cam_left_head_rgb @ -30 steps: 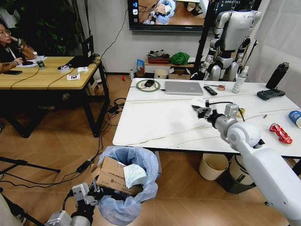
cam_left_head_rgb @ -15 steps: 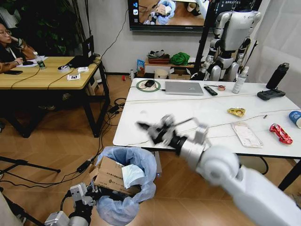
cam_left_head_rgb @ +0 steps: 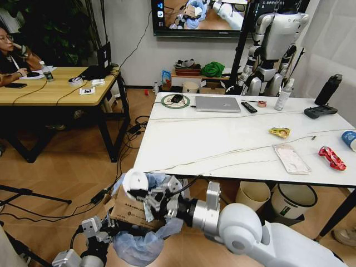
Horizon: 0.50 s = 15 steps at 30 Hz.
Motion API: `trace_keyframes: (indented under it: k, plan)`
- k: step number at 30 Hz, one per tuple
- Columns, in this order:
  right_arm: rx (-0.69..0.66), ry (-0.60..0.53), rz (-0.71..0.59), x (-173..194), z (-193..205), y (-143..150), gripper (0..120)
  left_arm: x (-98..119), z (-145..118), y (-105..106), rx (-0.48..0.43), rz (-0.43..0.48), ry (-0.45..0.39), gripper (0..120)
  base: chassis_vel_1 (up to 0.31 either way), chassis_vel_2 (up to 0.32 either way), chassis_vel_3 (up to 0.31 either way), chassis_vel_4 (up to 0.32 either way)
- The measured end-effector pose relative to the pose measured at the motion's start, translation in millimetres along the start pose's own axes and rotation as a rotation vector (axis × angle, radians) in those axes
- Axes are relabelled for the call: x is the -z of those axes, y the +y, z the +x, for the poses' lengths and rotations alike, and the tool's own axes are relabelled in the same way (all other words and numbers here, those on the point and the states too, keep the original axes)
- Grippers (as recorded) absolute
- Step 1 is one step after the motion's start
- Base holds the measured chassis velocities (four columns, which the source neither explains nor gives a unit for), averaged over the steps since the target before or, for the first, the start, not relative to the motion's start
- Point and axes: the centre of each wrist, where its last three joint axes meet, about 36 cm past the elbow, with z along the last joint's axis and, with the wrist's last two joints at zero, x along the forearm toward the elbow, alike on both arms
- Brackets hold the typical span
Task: Pick up the trash bin and place the trash from the table into it.
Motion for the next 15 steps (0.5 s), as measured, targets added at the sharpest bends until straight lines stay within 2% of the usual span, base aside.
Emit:
trace_keyframes:
  k: [4,8,10,15]
  plan:
    - [-0.046,0.024,0.019,-10,4,-3,3,0,1,0,0.001,-0.002,0.001,0,0.0,0.0,0.0,0.0]
    - [-0.06,0.018,0.034,-4,9,-3,22,0,1,-1,0.001,-0.007,0.001,0,0.0,0.0,0.0,0.0]
    - [-0.061,0.017,0.037,-3,9,-3,25,-1,1,-1,0.001,-0.006,0.002,0,0.0,0.0,0.0,0.0]
    - [-0.063,0.009,0.047,2,13,0,47,-4,0,-3,-0.001,-0.005,0.005,0,0.0,0.0,0.0,0.0]
